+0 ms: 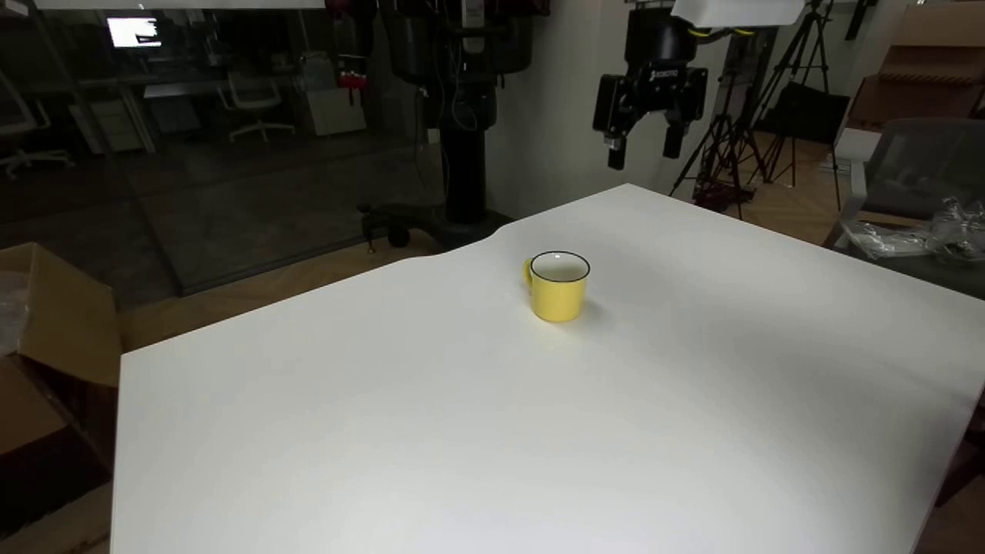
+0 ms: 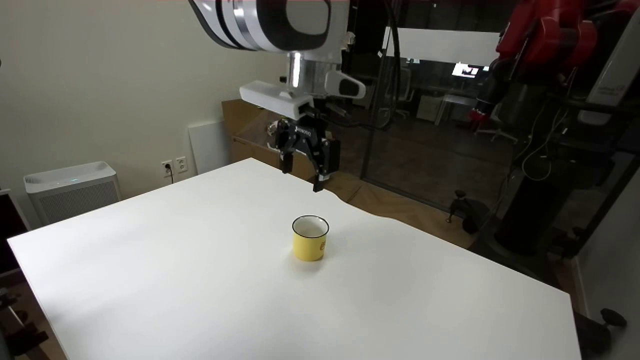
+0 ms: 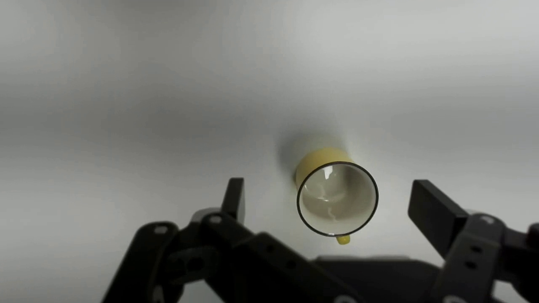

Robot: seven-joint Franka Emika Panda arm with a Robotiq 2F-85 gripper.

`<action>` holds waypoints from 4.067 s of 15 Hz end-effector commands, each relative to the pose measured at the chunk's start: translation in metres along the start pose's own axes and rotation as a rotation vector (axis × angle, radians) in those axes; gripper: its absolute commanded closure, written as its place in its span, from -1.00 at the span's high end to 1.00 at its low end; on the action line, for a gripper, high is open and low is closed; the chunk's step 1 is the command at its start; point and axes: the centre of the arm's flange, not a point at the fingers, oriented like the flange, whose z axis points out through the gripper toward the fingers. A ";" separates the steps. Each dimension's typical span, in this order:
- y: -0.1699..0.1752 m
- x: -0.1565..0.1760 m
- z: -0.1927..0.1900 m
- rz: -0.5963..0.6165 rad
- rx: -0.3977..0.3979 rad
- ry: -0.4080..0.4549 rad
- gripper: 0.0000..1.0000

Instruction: Move the mug forward

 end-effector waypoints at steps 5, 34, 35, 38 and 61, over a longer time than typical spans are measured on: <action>-0.032 0.046 0.058 0.021 -0.086 -0.159 1.00; -0.108 0.097 0.177 0.054 0.075 0.061 1.00; -0.108 0.095 0.179 0.062 0.079 0.051 1.00; -0.105 0.094 0.188 0.085 0.096 0.024 0.74; -0.089 0.077 0.191 0.166 0.064 -0.047 -0.94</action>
